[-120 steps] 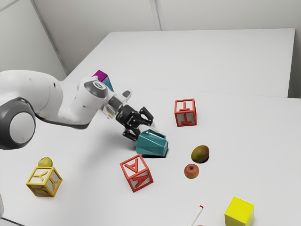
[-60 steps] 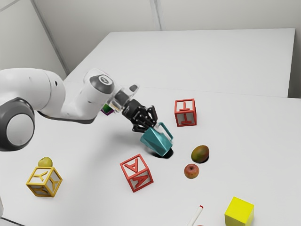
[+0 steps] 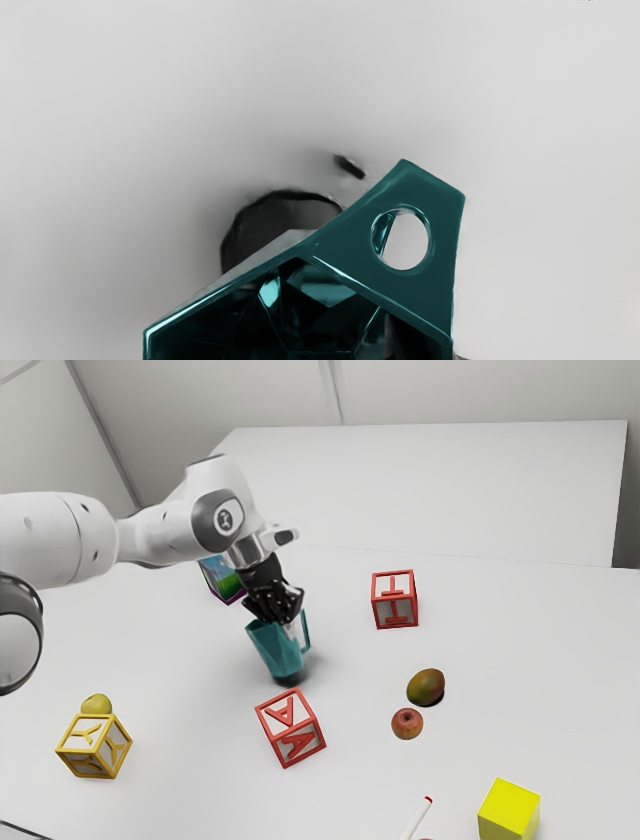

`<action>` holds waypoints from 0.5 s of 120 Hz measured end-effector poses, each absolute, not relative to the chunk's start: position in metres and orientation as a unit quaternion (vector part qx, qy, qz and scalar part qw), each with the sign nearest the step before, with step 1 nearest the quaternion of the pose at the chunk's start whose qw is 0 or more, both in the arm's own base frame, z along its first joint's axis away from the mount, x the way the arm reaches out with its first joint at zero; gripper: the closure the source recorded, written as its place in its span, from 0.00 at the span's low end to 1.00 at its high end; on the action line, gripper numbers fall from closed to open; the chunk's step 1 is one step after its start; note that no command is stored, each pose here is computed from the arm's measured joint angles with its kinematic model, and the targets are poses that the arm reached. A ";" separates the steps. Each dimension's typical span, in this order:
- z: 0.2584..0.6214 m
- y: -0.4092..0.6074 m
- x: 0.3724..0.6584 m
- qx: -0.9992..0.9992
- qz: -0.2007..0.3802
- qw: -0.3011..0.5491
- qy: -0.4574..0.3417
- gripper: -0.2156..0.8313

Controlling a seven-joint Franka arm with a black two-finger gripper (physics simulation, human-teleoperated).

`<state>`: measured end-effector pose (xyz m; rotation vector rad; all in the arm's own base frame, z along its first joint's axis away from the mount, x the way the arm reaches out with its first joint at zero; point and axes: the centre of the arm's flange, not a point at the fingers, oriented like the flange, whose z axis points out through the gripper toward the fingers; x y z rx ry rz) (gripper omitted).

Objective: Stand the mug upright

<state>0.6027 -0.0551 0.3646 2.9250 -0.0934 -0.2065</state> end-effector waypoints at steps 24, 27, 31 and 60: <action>0.369 -0.046 0.611 0.997 -0.036 0.026 -0.069 0.95; 0.370 -0.045 0.611 0.997 -0.033 0.020 -0.072 0.95; 0.370 -0.045 0.612 0.997 -0.030 0.014 -0.076 0.95; 0.362 -0.045 0.616 0.996 -0.016 -0.005 -0.087 0.95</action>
